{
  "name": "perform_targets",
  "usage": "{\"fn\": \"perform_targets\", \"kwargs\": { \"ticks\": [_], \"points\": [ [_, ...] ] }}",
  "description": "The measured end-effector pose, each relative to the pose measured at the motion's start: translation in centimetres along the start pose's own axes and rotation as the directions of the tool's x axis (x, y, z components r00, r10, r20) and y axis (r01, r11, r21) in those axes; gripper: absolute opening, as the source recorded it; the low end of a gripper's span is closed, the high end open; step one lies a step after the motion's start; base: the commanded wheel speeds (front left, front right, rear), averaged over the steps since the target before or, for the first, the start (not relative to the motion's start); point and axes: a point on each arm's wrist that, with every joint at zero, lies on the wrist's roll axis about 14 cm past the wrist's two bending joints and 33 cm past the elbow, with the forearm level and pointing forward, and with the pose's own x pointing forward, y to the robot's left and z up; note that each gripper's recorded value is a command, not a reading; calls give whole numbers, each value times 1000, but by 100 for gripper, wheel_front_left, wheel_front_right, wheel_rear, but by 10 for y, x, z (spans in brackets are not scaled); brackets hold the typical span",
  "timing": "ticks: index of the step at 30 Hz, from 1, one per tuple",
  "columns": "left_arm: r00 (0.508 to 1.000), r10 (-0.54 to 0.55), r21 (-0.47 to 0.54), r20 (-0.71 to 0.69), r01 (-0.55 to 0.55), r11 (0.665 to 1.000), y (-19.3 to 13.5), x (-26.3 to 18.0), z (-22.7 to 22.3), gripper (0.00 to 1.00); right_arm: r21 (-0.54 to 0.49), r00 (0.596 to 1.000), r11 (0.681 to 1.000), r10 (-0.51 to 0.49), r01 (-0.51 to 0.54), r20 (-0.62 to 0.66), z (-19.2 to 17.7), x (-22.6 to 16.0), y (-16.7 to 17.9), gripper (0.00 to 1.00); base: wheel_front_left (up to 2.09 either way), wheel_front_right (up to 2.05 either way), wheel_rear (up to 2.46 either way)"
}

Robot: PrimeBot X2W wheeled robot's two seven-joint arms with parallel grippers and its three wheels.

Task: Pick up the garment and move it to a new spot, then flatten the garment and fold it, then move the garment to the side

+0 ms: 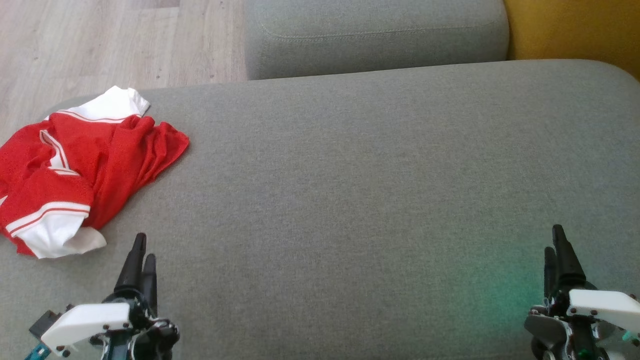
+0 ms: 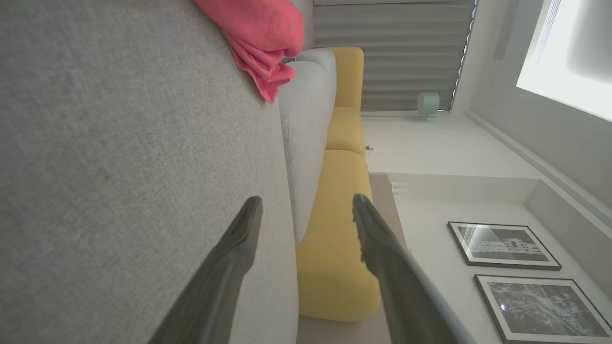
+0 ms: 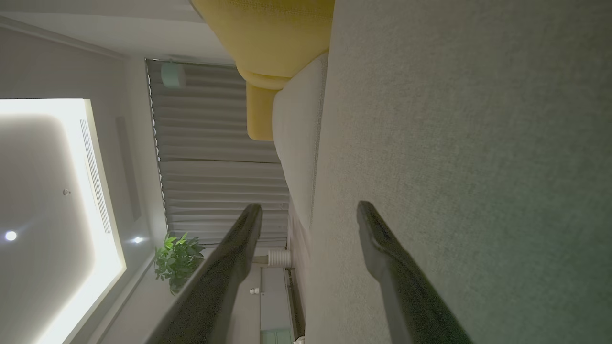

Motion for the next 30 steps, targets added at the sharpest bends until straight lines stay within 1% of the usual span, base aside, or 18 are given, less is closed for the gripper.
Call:
{"fn": "perform_targets", "kwargs": {
  "ticks": [8,9,15,21,30],
  "points": [
    [1000,7,103,-8,-6,995,-3,1,-6,100,-132,1000,991,23,-22,3,-1,1,8,100,0,0,0],
    [1000,7,103,-8,-6,995,-3,1,-6,100,-132,1000,991,23,-22,3,-1,1,8,100,0,0,0],
    [1000,20,195,-8,-18,981,-2,0,-9,100,-234,999,971,44,-44,-7,-4,2,16,100,0,0,0],
    [999,32,285,-11,-28,958,-2,-1,-12,100,-340,998,938,63,-68,-25,-10,1,22,100,0,0,0],
    [999,45,426,10,-45,904,-3,-2,-10,100,-474,996,876,76,-92,-53,-20,-1,26,100,0,0,0]
  ]
}}
